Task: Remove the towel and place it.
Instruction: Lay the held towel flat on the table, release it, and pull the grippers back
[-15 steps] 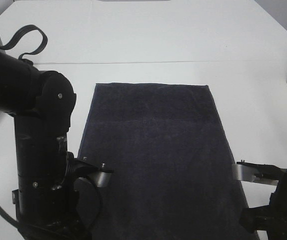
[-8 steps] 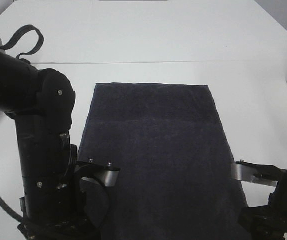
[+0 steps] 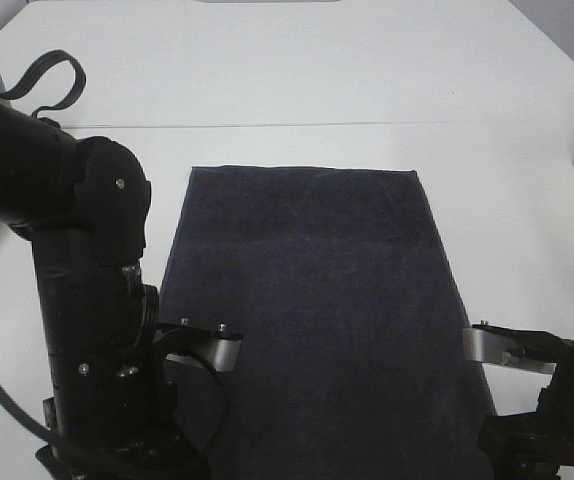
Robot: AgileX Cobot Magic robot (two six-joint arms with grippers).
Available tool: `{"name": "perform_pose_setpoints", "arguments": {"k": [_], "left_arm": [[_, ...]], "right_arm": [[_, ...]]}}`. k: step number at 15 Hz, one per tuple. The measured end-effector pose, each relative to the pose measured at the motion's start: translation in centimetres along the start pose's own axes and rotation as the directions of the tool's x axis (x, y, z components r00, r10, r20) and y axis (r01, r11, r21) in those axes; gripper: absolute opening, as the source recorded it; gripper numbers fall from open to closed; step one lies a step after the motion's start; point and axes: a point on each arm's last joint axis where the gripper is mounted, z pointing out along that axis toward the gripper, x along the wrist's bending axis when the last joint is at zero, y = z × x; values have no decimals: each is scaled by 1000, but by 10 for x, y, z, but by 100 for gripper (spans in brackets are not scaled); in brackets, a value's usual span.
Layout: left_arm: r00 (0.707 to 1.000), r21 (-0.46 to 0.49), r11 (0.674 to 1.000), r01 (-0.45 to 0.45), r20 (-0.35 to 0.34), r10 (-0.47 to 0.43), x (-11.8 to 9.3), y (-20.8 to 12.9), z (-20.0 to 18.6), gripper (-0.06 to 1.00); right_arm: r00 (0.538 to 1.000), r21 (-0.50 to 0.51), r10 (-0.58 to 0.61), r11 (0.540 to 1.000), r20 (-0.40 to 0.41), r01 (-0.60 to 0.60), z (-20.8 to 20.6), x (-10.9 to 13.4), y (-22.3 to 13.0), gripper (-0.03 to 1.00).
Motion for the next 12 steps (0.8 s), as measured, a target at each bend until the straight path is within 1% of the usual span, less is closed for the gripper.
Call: {"name": "perform_pose_setpoints", "arguments": {"k": [4,5,6,8,9,11,12], "left_arm": [[1000,-20,1000,-13,15,13,-5,5,-7,75],[1000,-39,999,-25,13,25,-8,9,-12,75],[999,-71,996,-45,8,46,-12,15,-21,75],[995,-146,984,-102,-33,98,-20,28,-43,75],[992,-197,973,-122,-53,114,-24,35,-59,75],[990,-298,944,-139,-77,121,-24,46,-91,75],[990,-383,915,-130,-101,99,-12,50,-122,75]], "right_arm": [[1000,7,0,1000,-2,0,0,0,-1,71],[1000,2,-5,1000,-3,5,-2,1,-1,71],[1000,-31,-21,999,-1,21,-10,4,0,71],[997,-173,-78,982,17,80,-41,17,6,71],[995,-255,-97,962,32,102,-58,24,8,71],[993,-405,-91,907,79,115,-94,34,11,71],[994,-509,-60,855,96,101,-128,35,14,71]]}}
